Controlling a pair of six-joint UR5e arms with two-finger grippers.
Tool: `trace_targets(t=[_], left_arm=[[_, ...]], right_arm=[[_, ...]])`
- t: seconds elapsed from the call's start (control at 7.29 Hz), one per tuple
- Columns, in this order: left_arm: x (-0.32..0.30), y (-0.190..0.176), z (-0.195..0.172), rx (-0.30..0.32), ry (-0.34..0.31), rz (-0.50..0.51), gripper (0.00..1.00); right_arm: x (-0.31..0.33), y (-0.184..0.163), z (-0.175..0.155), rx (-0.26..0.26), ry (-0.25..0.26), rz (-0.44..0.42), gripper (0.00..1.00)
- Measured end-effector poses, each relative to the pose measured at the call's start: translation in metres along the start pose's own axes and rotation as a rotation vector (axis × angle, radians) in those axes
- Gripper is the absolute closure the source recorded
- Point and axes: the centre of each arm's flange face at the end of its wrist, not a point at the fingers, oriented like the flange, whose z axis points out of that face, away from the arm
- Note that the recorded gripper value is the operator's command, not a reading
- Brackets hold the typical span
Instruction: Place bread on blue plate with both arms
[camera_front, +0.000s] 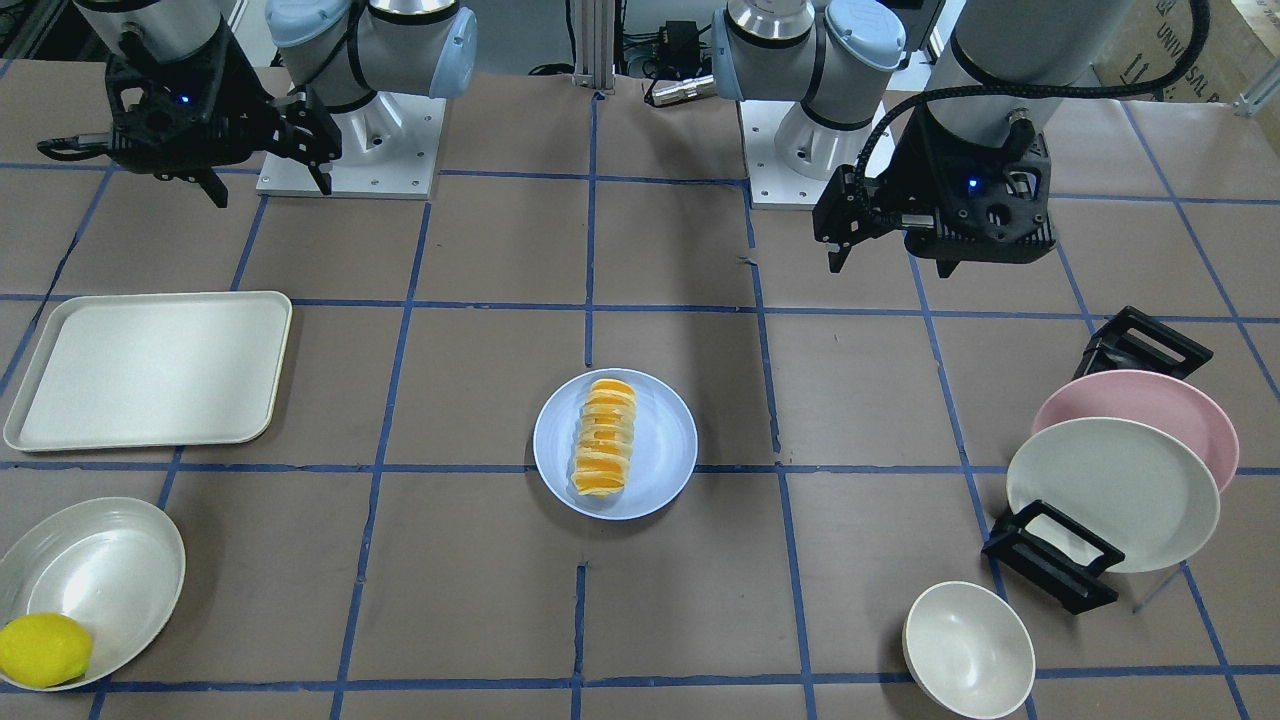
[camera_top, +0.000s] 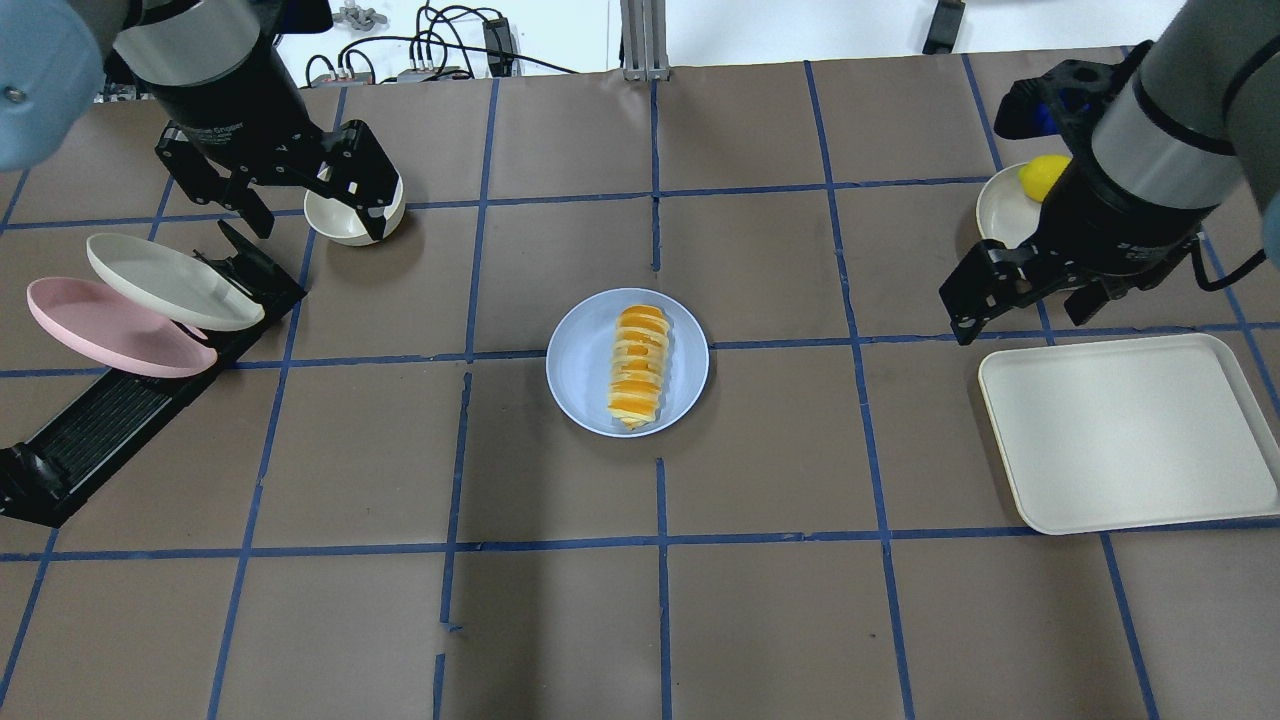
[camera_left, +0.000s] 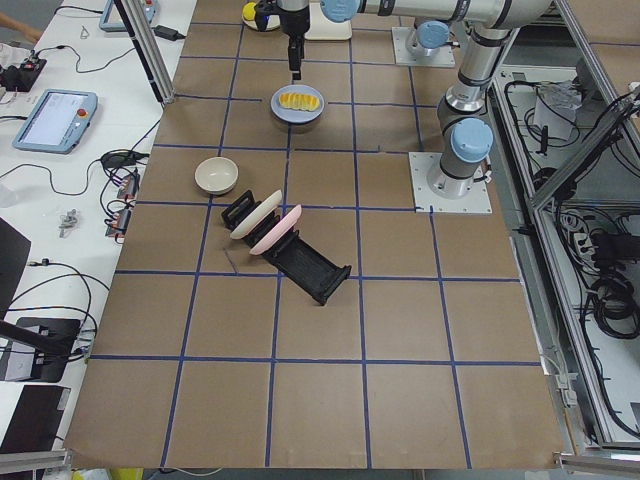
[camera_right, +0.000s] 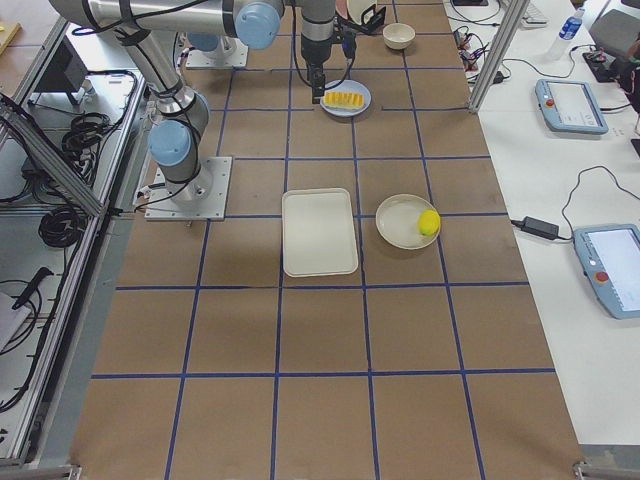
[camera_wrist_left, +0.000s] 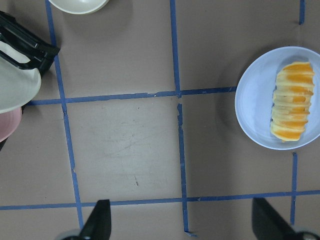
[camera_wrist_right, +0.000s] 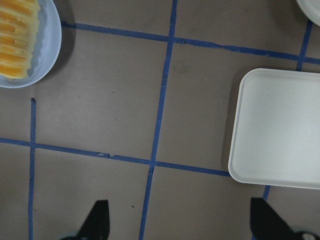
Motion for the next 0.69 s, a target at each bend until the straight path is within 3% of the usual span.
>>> trace_targets(t=[0.69], left_arm=[[0.0, 0.0, 0.0, 0.002, -0.002, 0.0, 0.0]], right_arm=[[-0.046, -0.028, -0.002, -0.009, 0.005, 0.017, 0.0]])
